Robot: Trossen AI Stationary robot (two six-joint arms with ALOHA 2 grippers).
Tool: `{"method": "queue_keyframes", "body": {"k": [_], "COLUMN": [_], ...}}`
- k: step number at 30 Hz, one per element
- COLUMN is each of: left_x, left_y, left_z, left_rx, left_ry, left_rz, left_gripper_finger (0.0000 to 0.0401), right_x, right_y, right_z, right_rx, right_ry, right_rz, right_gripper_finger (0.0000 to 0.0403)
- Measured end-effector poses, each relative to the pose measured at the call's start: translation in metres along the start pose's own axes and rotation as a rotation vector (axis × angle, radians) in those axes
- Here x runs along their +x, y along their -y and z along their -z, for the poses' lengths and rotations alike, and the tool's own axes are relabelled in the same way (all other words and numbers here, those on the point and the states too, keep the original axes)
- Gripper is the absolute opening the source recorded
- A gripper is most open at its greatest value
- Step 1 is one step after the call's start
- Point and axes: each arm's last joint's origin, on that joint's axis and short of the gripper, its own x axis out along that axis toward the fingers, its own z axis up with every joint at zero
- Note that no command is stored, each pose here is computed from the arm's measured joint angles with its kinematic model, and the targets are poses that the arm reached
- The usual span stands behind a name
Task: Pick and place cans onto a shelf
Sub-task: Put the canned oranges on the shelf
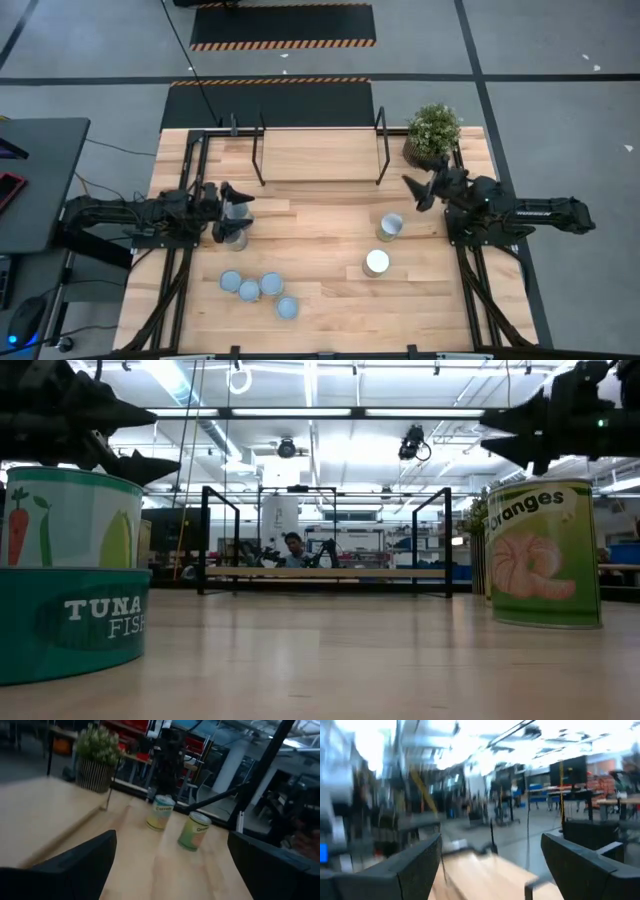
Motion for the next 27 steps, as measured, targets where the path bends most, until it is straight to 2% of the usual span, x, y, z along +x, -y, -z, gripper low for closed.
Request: {"method": "queue_keyframes", "body": {"k": [3,6,9,16,18,20,24,27], "left_x": [0.000,0.000,-0.001,-0.003,-0.003,-0.003,-0.005,-0.006], "left_y": [0.001,0.002,0.004,0.004,0.004,0.006,0.008,0.009], "left_z": [-0.003,-0.007,-0.012,-0.022,-0.023,-0.024,-0.029,-0.034], "left_rx": [0.094,0.163,0.203,0.312,0.336,0.357,0.378,0.367], "left_ry": [0.027,0.077,0.130,0.243,0.257,0.260,0.318,0.372], "left_rz": [0.008,0.020,0.016,-0.087,-0.075,-0.042,-0.019,-0.012], "left_gripper_finger": [0.0387,0.0387,0.0387,0.0387,0.0387,0.0387,0.0387,0.0387], "right_x": [0.000,0.000,0.000,-0.001,-0.001,-0.001,0.006,0.014], "right_y": [0.003,0.004,0.004,0.004,0.004,0.002,-0.005,-0.012], "right_z": [-0.004,-0.004,-0.006,-0.009,-0.010,-0.010,-0.013,-0.013], "right_rx": [0.189,0.289,0.292,0.308,0.317,0.328,0.283,0.273], "right_ry": [0.053,0.062,0.076,0.116,0.123,0.114,0.006,-0.143], "right_rz": [0.089,0.125,0.123,0.133,0.121,0.060,-0.072,-0.082], "right_gripper_finger": [0.0348,0.0348,0.0348,0.0348,0.0348,0.0348,0.0348,0.0348]}}
